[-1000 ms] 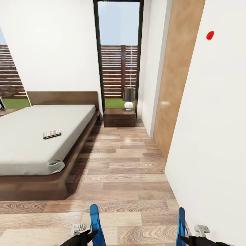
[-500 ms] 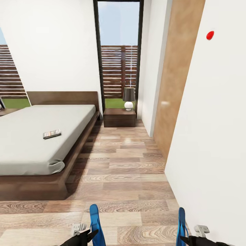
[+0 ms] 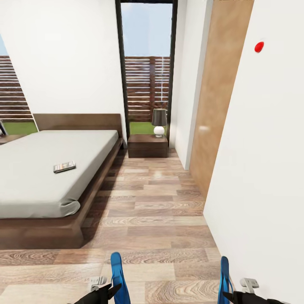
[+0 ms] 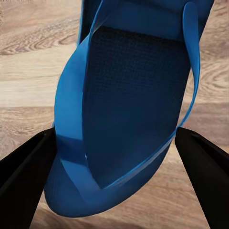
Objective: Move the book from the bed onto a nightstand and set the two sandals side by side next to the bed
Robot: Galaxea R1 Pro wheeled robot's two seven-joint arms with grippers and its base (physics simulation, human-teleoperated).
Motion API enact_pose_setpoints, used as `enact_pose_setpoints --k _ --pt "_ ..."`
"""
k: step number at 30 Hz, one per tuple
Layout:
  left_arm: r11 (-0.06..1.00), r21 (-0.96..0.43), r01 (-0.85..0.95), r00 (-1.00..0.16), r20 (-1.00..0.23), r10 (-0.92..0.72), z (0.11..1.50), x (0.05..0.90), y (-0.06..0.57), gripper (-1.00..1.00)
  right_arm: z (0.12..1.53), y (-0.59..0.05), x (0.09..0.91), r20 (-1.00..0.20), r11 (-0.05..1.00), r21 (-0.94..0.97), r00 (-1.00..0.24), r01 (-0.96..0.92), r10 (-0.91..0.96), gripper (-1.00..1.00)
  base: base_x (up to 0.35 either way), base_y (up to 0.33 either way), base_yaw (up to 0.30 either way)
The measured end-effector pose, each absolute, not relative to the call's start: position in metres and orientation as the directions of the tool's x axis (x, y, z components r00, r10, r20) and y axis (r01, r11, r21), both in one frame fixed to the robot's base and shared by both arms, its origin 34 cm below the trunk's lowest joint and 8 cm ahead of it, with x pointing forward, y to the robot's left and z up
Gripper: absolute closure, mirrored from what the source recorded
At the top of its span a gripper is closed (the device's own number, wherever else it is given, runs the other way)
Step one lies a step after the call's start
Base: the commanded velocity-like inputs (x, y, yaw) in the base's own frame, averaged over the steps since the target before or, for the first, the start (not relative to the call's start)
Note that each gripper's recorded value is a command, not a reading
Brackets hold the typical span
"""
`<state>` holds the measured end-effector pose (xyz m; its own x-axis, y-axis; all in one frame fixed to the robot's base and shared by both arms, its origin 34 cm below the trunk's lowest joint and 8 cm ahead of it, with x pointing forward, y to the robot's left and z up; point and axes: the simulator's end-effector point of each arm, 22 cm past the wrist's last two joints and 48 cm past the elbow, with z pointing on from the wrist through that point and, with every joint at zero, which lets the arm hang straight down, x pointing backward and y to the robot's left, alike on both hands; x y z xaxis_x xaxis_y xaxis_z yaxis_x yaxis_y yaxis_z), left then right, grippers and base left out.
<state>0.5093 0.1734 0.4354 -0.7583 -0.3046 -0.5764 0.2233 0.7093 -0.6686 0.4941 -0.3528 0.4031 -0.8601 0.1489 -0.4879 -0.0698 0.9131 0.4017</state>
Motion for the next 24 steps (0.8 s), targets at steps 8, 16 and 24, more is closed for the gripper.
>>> enact_pose_setpoints --k 8,16,24 --pt "0.709 -0.669 0.223 -0.758 -0.576 -0.305 0.4438 0.5109 0.1734 1.00 0.4116 -0.3526 0.4956 -0.487 0.913 0.403 -0.861 -0.071 0.148 1.00 0.000 0.000 0.000" --pt "0.710 -0.668 0.222 -0.758 -0.576 -0.306 0.4437 0.5110 0.1736 1.00 0.4116 -0.3519 0.4955 -0.487 0.912 0.404 -0.861 -0.072 0.148 1.00 0.002 0.000 0.000" --pt "0.710 -0.668 0.222 -0.758 -0.576 -0.305 0.4439 0.5108 0.1736 1.00 0.4118 -0.3524 0.4953 -0.487 0.913 0.402 -0.861 -0.072 0.147 1.00 0.251 0.000 0.000"
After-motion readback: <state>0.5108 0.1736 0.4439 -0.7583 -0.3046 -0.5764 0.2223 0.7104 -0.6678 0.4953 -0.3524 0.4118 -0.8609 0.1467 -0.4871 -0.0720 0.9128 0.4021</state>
